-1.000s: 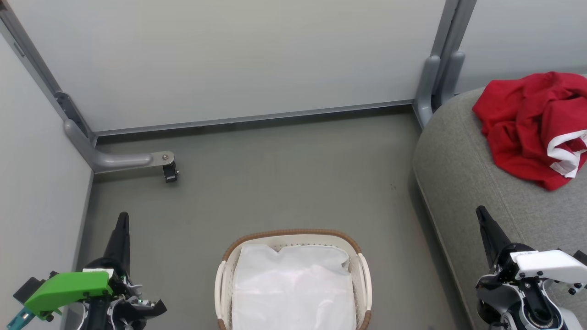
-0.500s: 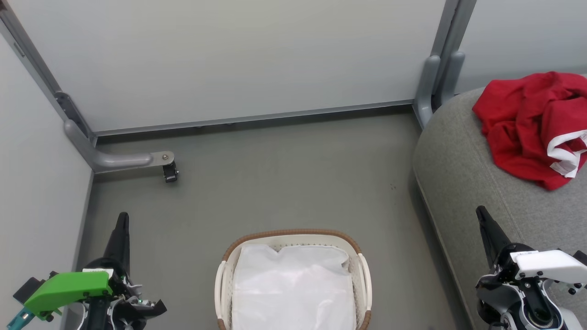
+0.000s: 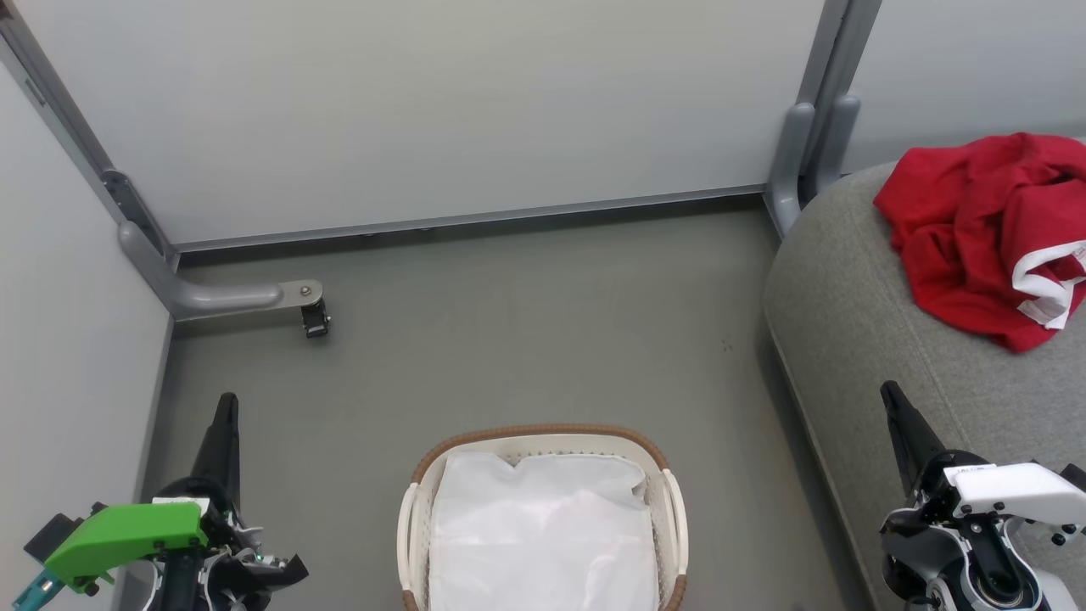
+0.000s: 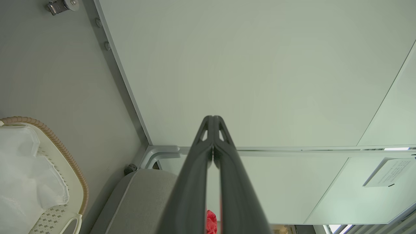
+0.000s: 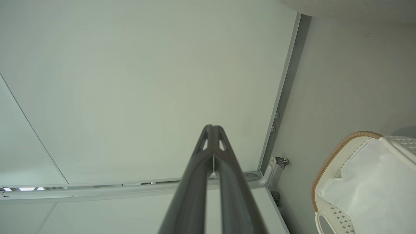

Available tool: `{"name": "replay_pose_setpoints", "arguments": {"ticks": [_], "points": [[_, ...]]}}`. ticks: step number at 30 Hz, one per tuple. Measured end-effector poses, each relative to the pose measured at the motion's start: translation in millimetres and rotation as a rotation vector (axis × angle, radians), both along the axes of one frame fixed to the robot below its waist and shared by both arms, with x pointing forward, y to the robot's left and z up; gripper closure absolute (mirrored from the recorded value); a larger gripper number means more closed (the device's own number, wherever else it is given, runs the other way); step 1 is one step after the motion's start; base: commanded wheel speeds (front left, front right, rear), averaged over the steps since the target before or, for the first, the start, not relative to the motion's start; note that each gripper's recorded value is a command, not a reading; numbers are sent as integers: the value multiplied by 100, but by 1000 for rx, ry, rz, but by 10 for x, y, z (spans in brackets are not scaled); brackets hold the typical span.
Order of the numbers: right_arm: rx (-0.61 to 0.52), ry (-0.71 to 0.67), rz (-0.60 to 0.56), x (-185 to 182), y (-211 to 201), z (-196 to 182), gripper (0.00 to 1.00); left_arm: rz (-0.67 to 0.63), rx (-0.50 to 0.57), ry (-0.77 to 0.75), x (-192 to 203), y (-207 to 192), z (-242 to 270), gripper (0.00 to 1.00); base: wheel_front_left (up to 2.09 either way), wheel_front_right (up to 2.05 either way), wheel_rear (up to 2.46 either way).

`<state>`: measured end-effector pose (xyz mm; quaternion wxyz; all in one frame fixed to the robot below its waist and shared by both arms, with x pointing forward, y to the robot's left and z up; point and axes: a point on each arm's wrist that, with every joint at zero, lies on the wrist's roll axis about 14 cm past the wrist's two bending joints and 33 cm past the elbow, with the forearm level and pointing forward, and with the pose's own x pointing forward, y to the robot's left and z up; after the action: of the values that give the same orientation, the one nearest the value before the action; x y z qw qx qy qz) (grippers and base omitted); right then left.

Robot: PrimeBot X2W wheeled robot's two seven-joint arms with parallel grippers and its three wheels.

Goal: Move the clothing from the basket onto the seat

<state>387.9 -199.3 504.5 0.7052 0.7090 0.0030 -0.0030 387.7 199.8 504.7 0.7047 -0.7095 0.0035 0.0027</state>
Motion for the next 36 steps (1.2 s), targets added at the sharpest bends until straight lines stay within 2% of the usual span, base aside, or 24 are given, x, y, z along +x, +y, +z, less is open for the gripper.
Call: {"name": "replay_pose_setpoints", "arguments": {"ticks": [36], "points": [[0,0,0,0,0,0,100,2,1,0,0,4,-1,100,0,0,0]]}}
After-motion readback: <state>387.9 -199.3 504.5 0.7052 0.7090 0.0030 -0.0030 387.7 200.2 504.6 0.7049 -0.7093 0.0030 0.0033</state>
